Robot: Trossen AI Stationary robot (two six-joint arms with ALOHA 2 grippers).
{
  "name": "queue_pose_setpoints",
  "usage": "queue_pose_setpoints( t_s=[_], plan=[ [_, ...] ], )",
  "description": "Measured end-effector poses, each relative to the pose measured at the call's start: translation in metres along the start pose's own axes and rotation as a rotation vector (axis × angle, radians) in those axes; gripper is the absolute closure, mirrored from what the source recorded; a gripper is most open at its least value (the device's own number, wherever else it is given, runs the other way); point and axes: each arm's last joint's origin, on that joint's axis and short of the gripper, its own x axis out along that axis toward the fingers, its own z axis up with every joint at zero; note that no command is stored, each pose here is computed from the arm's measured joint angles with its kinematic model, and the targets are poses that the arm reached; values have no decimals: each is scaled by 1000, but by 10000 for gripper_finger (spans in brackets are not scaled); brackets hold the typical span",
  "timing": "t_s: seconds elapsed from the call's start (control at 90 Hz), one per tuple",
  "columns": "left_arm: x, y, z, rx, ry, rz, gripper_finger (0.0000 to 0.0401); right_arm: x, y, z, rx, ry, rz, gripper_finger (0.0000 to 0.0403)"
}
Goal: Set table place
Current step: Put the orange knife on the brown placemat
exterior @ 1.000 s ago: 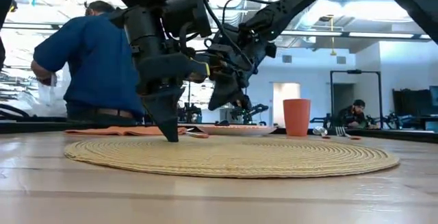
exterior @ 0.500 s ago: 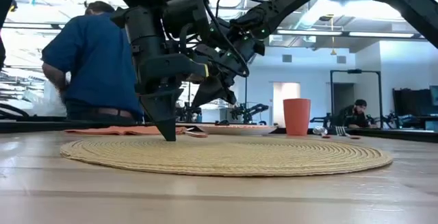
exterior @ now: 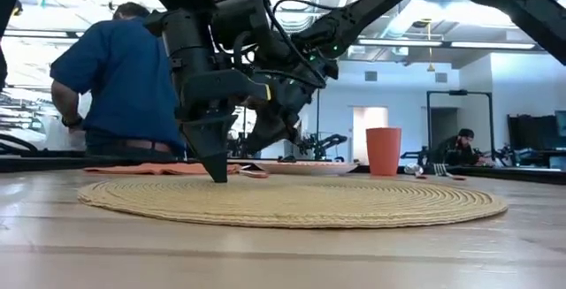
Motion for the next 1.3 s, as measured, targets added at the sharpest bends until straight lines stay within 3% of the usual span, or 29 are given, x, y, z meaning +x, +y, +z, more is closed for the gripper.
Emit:
queue_pose_setpoints(
  t_s=[0.133,0.467,0.844,0.922,1.089,1.3],
  plan=[
    [0,0,0,1,1,1,401,17,-4,-8,19,44,40,403],
    [0,2,1,47,-1,3,401,15,6,-15,42,120,41,403],
    [0,3,3,69,-15,-4,401,14,48,-39,14,343,50,403],
    [0,4,3,72,-17,-3,401,13,63,-39,-22,327,28,403],
    [0,3,5,90,-38,3,401,-17,87,-17,-132,141,-34,403],
    [0,5,7,87,-50,12,401,-26,50,-6,-68,95,-82,403]
  ],
)
